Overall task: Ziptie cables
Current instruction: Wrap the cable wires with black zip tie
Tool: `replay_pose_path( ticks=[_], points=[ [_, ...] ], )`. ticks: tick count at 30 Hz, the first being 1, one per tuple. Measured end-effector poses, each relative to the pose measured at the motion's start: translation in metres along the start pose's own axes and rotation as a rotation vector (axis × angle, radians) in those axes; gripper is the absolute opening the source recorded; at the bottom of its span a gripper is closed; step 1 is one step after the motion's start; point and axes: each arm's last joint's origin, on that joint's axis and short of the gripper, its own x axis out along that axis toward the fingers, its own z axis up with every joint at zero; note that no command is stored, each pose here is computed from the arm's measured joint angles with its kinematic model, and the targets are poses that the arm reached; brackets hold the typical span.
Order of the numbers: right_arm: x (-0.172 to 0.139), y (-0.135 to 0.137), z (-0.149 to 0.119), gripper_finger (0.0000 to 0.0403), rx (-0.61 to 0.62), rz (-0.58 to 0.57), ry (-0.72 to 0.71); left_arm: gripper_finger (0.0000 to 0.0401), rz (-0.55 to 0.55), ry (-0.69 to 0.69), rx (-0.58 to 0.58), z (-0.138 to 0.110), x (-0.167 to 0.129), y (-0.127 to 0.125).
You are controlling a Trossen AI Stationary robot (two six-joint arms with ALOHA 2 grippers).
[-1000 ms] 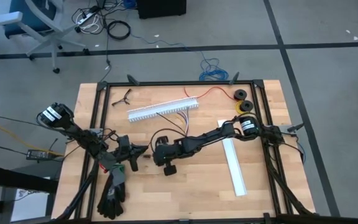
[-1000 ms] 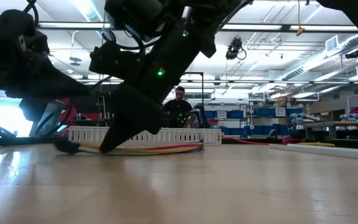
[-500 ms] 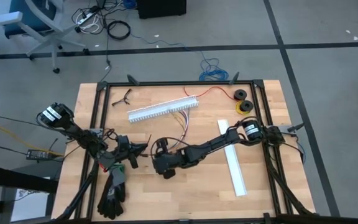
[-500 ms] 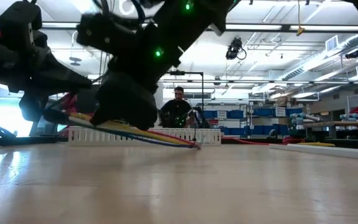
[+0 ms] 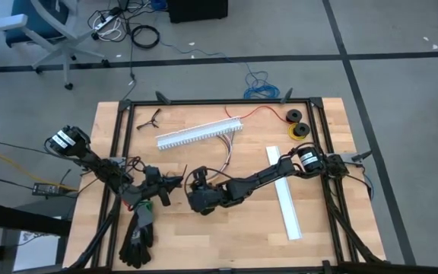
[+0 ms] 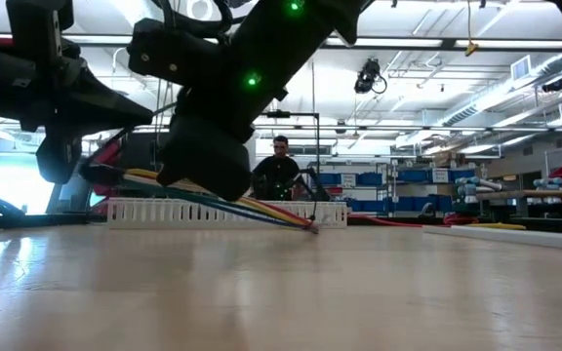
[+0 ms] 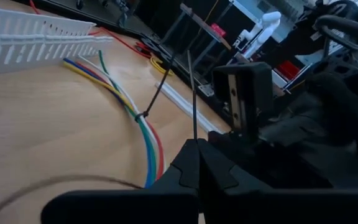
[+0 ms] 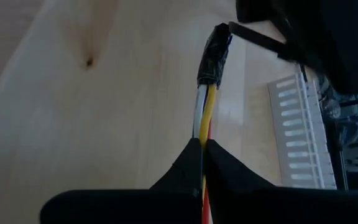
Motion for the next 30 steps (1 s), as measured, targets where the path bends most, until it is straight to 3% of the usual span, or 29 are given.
replay_pose_path(
  ticks=[7, 15, 21, 30],
  points=[
    [0.0, -0.002, 0.001, 0.0, -0.014, -0.059, 0.013, 0.0, -0.023, 0.029, -0.025, -0.001, 0.0, 0.0],
    [0.0, -0.001, -0.002, 0.0, -0.023, -0.05, 0.037, 0.0, -0.026, 0.036, -0.024, -0.001, 0.0, 0.0],
    [0.0, -0.001, 0.007, 0.0, 0.0, 0.034, -0.087, 0.0, -0.003, 0.007, -0.038, 0.001, 0.004, 0.001],
    [0.002, -0.005, 0.006, 0.0, -0.022, 0.042, -0.094, 0.0017, 0.038, -0.055, -0.042, 0.01, 0.023, -0.005]
  ],
)
